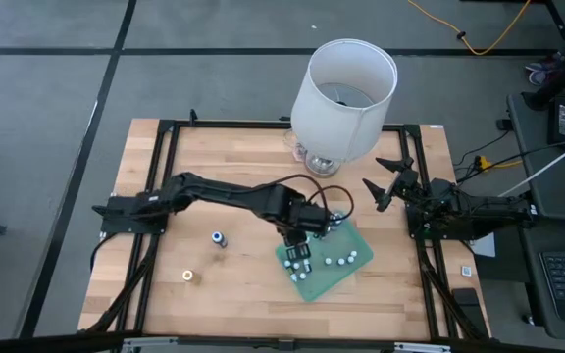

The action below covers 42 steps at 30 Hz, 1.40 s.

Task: Pick & Place food coloring
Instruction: Put the large orange food coloring bottle into the green bin, then put the large blue food coloring bottle into the green bin

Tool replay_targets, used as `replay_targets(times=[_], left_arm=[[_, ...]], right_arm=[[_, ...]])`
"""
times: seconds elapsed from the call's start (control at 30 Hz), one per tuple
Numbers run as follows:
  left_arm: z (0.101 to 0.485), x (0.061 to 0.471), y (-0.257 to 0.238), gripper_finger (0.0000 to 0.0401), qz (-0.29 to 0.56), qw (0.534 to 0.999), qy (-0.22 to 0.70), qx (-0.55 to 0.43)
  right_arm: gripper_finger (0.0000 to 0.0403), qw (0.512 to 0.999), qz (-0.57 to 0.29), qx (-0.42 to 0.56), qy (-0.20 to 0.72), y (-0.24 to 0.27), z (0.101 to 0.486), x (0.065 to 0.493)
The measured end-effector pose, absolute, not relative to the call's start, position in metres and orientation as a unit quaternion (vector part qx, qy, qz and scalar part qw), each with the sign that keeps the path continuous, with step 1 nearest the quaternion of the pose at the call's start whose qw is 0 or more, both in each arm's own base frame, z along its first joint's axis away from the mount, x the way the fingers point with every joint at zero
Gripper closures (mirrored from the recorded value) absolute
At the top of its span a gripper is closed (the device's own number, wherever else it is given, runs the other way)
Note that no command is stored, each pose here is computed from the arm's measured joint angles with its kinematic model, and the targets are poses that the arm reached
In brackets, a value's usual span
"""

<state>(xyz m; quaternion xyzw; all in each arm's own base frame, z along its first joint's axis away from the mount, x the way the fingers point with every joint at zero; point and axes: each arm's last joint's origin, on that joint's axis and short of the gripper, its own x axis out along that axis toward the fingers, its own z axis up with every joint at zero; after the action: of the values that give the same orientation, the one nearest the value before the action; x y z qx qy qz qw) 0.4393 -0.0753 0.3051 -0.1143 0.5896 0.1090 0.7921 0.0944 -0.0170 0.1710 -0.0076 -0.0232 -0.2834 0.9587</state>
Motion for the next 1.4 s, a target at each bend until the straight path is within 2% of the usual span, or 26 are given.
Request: replay_targets(times=[0.33, 0.73, 1.03, 1.3, 1.4], left_arm=[[0.295, 0.441, -0.087, 0.0289, 0.098, 0.785, 0.603, -0.102], [0.244, 0.459, -0.101, 0.0289, 0.098, 0.754, 0.645, -0.074], [0.235, 0.464, -0.100, 0.0289, 0.111, 0.760, 0.638, -0.056], [0.236, 0.463, -0.100, 0.0216, 0.113, 0.760, 0.638, -0.054], [0.235, 0.463, -0.101, 0.0202, 0.102, 0.757, 0.642, -0.059]], right_arm=[[0.0006, 0.959, -0.283, -0.008, -0.023, -0.017, 0.171, 0.094], [0.0006, 0.959, -0.283, -0.008, -0.023, -0.017, 0.171, 0.094], [0.0006, 0.959, -0.283, -0.008, -0.023, -0.017, 0.171, 0.094], [0.0006, 0.959, -0.283, -0.008, -0.023, -0.017, 0.171, 0.094], [0.0006, 0.959, -0.283, -0.008, -0.023, -0.017, 0.171, 0.094]])
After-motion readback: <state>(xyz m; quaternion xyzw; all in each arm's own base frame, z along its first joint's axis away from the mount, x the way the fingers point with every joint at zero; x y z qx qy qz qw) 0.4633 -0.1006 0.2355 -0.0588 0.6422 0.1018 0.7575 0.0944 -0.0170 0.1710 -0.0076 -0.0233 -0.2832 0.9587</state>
